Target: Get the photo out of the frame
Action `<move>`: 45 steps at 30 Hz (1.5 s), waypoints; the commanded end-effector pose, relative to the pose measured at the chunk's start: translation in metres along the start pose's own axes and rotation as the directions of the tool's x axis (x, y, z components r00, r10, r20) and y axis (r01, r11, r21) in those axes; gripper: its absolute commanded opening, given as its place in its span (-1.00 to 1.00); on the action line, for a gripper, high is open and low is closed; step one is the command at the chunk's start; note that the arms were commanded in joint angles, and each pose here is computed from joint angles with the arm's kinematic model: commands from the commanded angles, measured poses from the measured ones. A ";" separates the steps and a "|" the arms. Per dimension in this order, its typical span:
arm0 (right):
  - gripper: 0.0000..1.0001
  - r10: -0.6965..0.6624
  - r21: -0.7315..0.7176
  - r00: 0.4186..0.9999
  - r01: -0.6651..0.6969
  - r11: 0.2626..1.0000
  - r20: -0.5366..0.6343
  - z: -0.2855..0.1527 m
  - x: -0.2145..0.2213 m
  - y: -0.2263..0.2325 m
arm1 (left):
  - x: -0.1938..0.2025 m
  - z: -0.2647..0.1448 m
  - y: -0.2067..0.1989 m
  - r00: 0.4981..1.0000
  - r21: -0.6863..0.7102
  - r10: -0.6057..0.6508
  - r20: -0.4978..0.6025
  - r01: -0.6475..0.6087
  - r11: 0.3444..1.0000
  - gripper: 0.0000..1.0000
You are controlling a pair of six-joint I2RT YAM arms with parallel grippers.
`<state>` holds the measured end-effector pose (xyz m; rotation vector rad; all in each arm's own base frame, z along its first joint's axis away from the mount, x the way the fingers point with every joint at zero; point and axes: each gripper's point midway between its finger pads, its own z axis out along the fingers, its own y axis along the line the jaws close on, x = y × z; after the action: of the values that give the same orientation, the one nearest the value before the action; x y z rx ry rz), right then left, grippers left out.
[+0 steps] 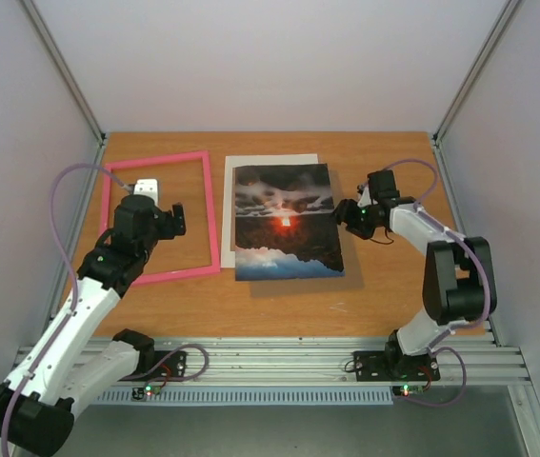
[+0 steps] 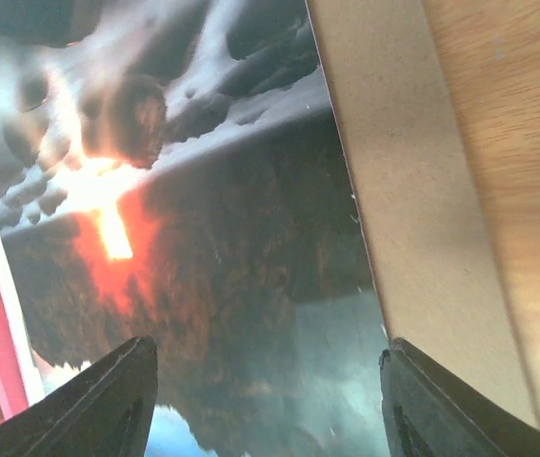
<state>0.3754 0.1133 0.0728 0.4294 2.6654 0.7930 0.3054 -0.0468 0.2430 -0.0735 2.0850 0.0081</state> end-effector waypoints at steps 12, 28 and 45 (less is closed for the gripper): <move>0.88 -0.272 0.261 0.892 0.183 0.948 0.360 -0.185 0.010 0.013 | -0.030 -0.069 0.023 0.976 0.018 -0.097 0.196 0.095 0.995 0.99; 0.97 -0.444 0.391 0.744 0.264 0.882 0.499 -0.250 0.050 -0.004 | 0.012 -0.121 0.069 0.966 -0.083 -0.110 0.232 0.133 0.988 0.99; 0.97 -0.450 0.374 0.694 0.272 0.887 0.561 -0.252 0.072 -0.010 | 0.042 -0.133 0.086 0.929 -0.068 -0.211 0.305 0.242 0.968 0.99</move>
<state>0.2102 0.0145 0.2462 0.1551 2.1146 0.1210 0.1683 0.0251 0.2652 -0.3126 1.8101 -0.0135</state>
